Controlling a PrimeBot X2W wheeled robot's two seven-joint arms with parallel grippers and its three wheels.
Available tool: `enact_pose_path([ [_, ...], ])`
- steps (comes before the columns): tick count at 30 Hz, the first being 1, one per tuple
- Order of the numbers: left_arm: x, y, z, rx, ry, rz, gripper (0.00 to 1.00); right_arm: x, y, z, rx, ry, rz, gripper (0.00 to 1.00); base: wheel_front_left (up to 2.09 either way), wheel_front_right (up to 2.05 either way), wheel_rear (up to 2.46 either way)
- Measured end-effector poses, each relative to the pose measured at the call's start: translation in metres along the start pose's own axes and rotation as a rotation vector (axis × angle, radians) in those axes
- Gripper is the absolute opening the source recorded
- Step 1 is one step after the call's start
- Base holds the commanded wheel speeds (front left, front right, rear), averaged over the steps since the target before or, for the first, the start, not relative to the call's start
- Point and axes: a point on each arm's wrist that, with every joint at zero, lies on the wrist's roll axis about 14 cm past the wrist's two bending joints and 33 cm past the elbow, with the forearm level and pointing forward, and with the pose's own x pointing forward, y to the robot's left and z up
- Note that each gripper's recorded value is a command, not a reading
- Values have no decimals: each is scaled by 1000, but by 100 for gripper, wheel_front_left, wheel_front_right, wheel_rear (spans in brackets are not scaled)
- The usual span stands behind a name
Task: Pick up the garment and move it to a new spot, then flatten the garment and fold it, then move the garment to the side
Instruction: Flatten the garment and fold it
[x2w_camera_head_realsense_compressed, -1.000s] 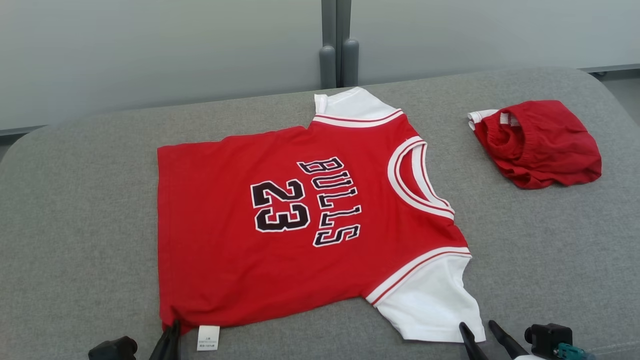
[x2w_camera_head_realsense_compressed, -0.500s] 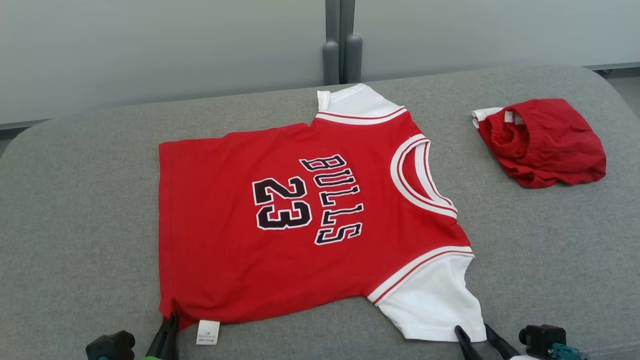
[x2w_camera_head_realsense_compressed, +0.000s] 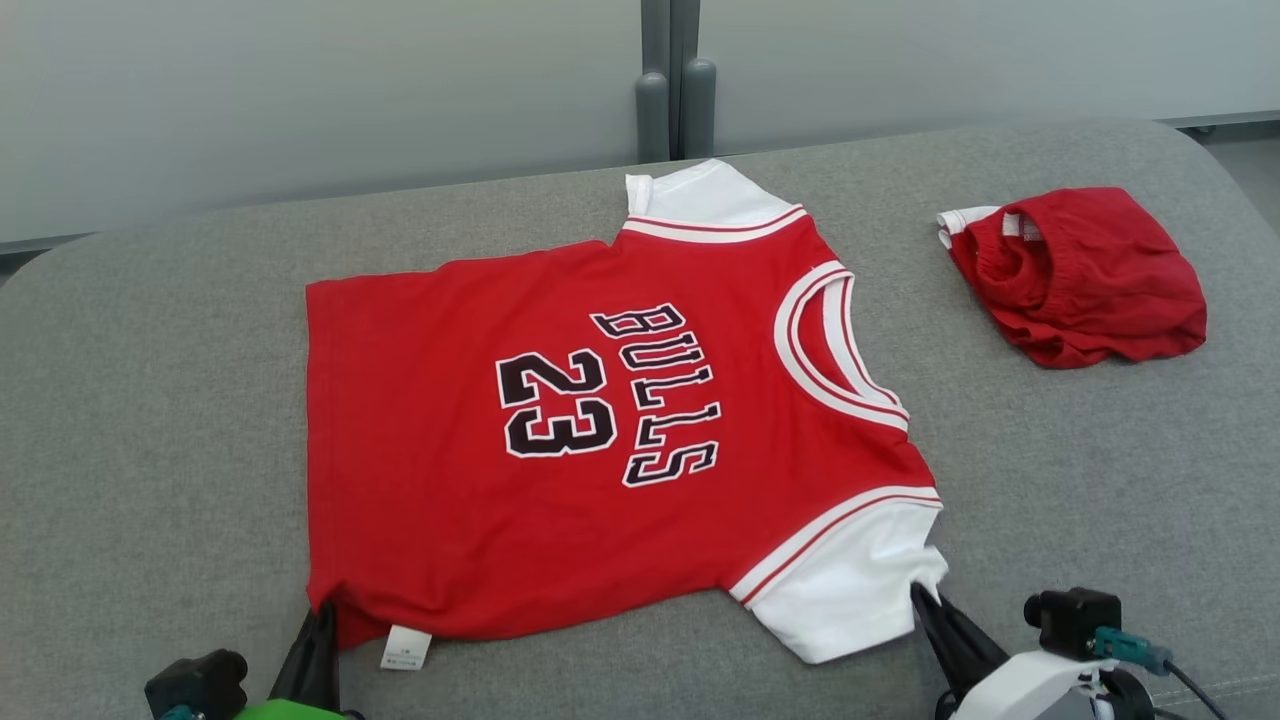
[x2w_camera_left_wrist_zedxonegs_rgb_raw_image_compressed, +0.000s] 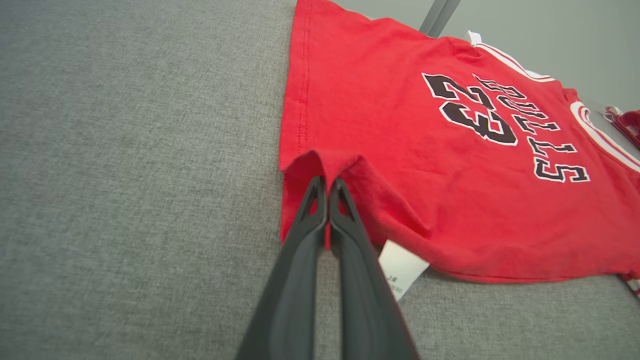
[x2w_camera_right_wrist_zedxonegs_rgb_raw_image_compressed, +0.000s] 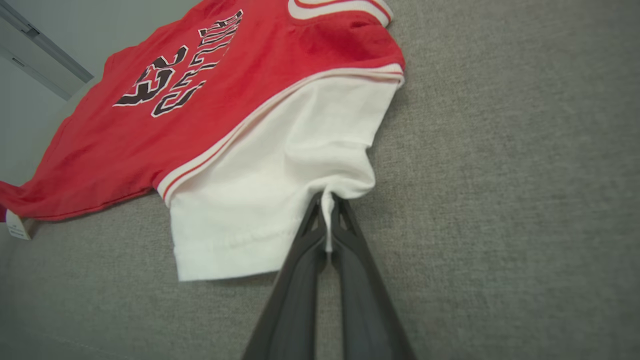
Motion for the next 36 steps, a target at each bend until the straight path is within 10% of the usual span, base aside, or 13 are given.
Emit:
enact_pose_path([
  [14,21,-22,39,7,-109,-75,0,18,-4,87,-16,-226,41,0,0,0,0],
  [36,84,-16,50,15,-58,-38,0,103,-12,124,-46,-43,49,0,0,0,0],
])
